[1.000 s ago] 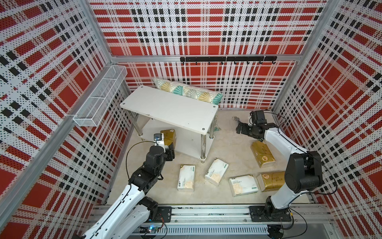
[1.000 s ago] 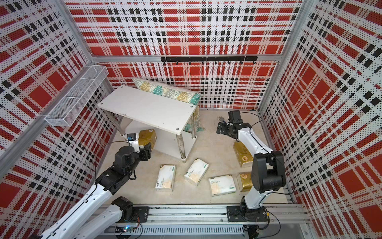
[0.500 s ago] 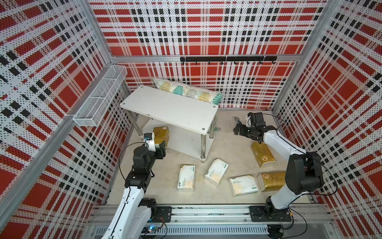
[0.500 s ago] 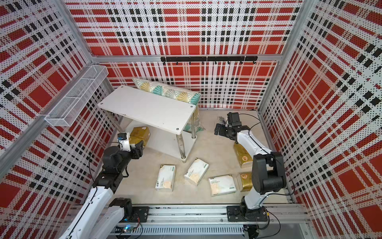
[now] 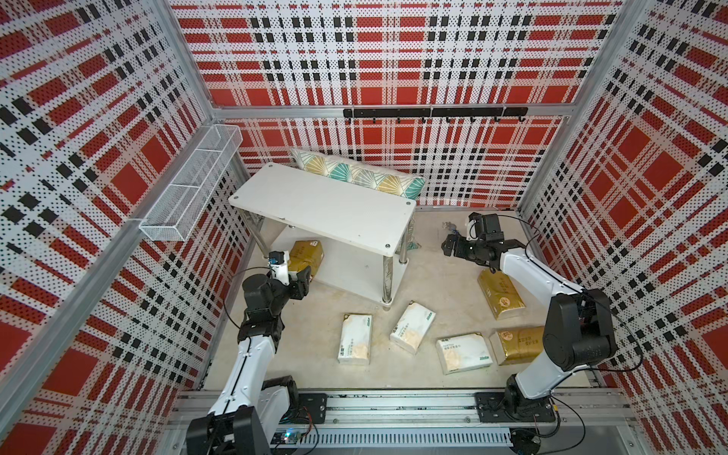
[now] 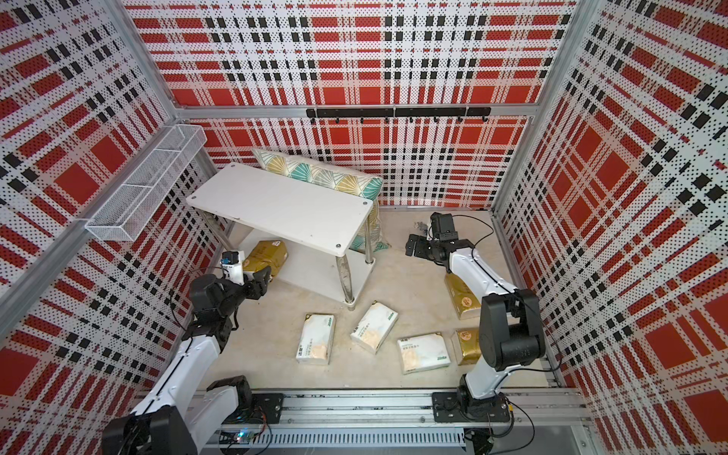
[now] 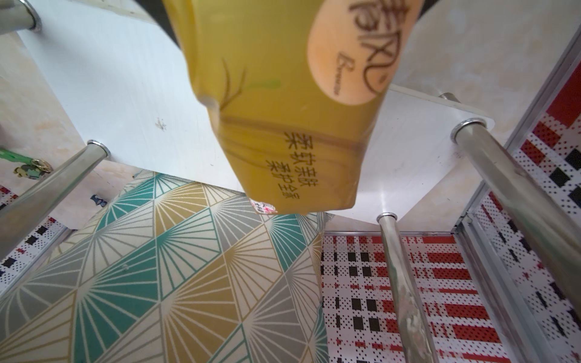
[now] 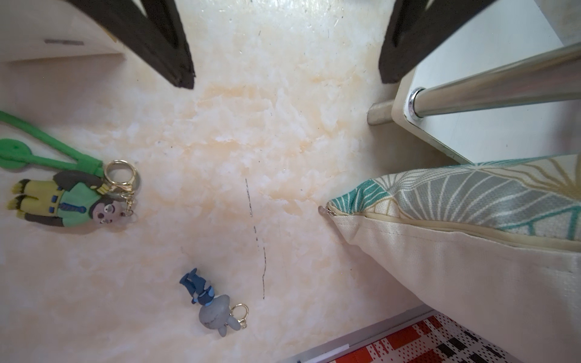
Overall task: Place the tissue boxes on the shelf by color
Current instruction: Place a box of tissues on the shelf.
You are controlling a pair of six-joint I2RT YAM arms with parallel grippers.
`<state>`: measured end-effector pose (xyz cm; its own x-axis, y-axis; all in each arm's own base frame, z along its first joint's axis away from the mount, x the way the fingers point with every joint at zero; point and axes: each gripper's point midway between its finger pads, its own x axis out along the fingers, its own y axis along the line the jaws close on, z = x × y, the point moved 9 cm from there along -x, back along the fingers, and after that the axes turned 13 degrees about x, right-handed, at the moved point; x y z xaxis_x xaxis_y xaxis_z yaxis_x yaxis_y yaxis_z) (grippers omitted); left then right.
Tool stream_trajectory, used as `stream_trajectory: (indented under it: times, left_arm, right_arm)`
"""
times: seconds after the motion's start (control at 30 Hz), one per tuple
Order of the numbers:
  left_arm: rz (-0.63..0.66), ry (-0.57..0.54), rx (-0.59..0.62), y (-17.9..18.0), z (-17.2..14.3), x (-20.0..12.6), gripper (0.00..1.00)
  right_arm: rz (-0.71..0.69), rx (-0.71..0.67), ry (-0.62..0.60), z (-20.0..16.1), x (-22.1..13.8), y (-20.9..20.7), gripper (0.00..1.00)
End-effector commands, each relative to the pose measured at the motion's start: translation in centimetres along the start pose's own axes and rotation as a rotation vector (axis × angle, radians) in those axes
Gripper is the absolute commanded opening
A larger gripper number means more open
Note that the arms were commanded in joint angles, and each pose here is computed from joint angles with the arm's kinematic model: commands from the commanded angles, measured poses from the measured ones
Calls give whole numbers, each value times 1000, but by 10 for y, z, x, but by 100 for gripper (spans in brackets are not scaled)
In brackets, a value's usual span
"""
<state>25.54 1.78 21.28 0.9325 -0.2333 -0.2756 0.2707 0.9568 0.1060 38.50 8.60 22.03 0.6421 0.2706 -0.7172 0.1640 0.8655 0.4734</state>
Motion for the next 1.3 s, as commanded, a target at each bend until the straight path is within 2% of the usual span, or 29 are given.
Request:
stream_trajectory:
  times: [0.0,0.2,0.4,0.7,1.27]
  left_arm:
    - [-17,-144,95,8,33,4,67]
    - [18,-139,136,18,29,16,66]
    - [26,-146,126,35,24,23,67]
    - [0,-99,167,44,11,42,67]
    - [-10,-103,161,67,-4,80,68]
  right_arm:
    - [40,-30,-71,15,-3,12,100]
    - [63,-50,-70,19,10,15,100]
    - [85,-62,-73,17,18,14,100]
    - [97,-84,-71,15,23,13,100]
    - [88,-88,-49,15,33,12,100]
